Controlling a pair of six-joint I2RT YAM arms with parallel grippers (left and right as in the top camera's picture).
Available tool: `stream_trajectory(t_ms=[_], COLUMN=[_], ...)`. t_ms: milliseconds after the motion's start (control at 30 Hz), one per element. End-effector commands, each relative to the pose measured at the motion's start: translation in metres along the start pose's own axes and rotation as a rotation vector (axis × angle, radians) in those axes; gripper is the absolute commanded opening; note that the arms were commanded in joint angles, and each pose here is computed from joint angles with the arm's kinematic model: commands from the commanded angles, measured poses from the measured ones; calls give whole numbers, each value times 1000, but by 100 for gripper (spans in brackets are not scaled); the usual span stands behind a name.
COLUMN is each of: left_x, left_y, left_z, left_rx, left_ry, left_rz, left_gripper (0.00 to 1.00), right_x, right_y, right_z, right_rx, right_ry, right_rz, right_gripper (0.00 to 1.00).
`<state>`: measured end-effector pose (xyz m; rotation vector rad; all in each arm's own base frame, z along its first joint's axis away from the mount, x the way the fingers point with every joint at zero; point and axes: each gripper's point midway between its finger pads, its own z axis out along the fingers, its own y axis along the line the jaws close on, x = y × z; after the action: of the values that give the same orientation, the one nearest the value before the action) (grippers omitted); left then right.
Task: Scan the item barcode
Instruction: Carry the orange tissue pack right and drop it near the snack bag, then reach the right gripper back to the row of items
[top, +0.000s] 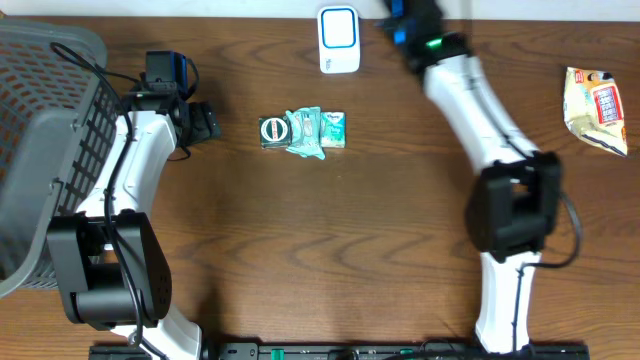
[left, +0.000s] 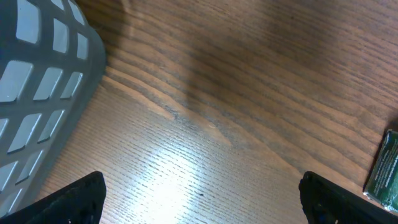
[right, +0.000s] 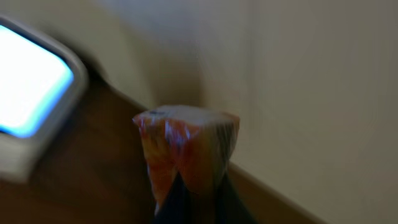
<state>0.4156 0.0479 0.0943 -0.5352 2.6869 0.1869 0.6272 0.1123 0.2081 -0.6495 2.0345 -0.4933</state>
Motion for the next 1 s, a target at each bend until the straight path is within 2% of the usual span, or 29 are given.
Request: stream_trajectory(t_ms=[0, 100, 300, 333, 400, 433, 500, 533, 767, 867, 967], left_x=[2, 2, 2, 2, 2, 2, 2, 2, 2, 2, 2], left_y=[1, 1, 1, 1, 1, 1, 1, 1, 1, 1, 1], left_z=[1, 1, 1, 1, 1, 1, 1, 1, 1, 1, 1], left_rx=[-7, -7, -7, -7, -7, -7, -7, -7, -7, -7, -7], left_ry=[5, 5, 5, 4, 5, 4, 5, 5, 4, 5, 5], left_rz=[15, 15, 15, 15, 15, 15, 15, 15, 15, 15, 15], left_gripper=[97, 98, 98, 98, 98, 98, 98, 98, 97, 98, 98], right_x=[80, 141, 220, 231, 248, 255, 263, 264, 235, 206, 156], right_y=[-51, -70, -109, -116, -126, -131, -135, -133, -88, -57, -11], right_z=[4, 3, -6, -8, -12, -14, -16, -17, -8, -7, -21], right_rx=[27, 6, 44, 56, 79, 93, 115, 107, -142, -331, -626], right_ry=[227, 390, 571, 593, 625, 636, 652, 653, 555, 460, 334], right_rz=[90, 104, 220, 257, 322, 359, 428, 458, 546, 603, 724], right_gripper=[1, 1, 1, 8, 43, 66, 79, 99, 99, 99, 99])
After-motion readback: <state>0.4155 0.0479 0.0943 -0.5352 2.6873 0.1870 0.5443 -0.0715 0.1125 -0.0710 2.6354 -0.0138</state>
